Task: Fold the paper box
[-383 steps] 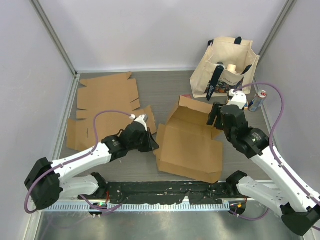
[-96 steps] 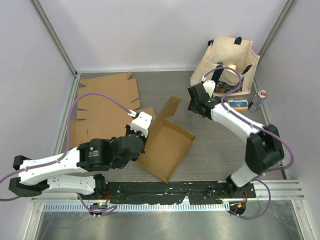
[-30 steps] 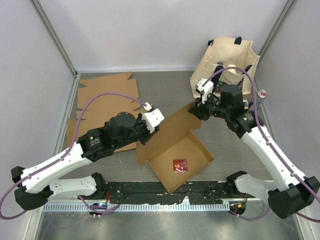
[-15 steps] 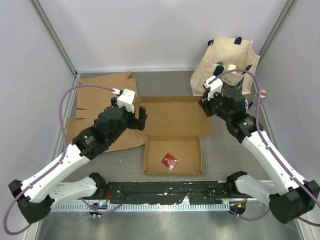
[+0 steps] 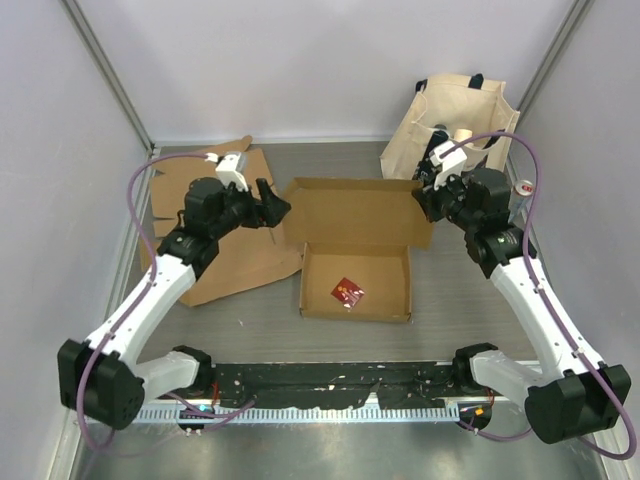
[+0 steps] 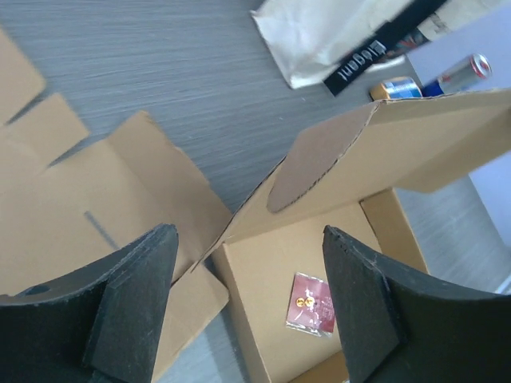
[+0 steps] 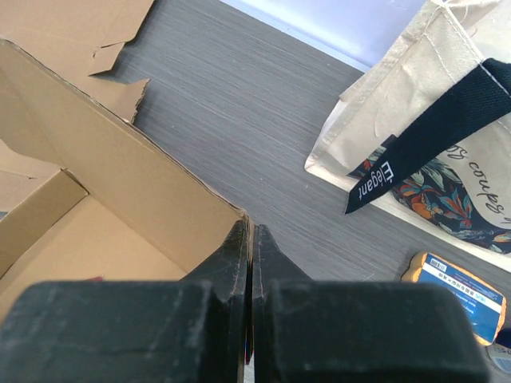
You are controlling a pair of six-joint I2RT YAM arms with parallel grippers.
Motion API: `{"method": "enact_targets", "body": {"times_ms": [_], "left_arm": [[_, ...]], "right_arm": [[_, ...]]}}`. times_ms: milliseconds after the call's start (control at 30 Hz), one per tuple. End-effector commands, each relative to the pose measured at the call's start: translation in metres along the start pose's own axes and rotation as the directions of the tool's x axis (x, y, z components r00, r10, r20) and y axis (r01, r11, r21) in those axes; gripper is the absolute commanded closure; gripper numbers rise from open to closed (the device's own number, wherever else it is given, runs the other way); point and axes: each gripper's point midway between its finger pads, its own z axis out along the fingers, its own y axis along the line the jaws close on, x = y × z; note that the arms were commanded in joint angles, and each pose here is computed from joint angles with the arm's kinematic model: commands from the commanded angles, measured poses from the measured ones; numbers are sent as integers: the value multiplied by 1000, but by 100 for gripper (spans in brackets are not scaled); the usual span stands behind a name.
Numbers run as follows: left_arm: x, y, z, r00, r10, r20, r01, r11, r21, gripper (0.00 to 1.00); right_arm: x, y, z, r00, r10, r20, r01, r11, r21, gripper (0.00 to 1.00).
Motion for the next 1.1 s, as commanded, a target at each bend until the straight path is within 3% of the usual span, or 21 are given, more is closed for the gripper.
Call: {"method": "enact_targets", "body": {"times_ms": [0, 133, 333, 400, 533, 633, 733, 900, 1067], "left_arm": [[-10, -34, 23, 1000, 26, 10, -27, 974, 225, 26], [0, -24, 44, 998, 52, -39, -43, 976, 213, 30], [9, -12, 66, 991, 73, -113, -53, 984, 172, 57], [8, -8, 64, 992, 70, -102, -55, 988, 143, 64], [15, -9, 63, 988, 102, -113, -87, 987, 132, 80], [20, -7, 64, 984, 120, -134, -101, 986, 136, 86], [22, -10, 63, 980, 138, -140, -115, 980, 160, 88], [28, -16, 63, 974, 163, -156, -131, 972, 197, 89], [36, -29, 61, 968, 180, -173, -131, 956, 261, 91]], "right_arm": [[-27, -4, 3, 995, -23, 98, 25, 999, -23, 96], [-29, -7, 5, 994, 2, 108, 2, 1000, -31, 96], [-25, -17, 7, 995, 51, 86, -53, 998, 28, 94], [-26, -24, 4, 989, 122, 83, -128, 989, 78, 86], [-12, -24, -3, 975, 222, -17, -219, 969, 119, 43], [-2, -12, -5, 976, 205, -77, -201, 978, 57, 33], [13, -2, -1, 978, 164, -127, -167, 986, -6, 31], [18, -22, 8, 982, 128, -136, -125, 992, 31, 29], [25, -67, 23, 945, 322, -66, -325, 945, -42, 28]]}}
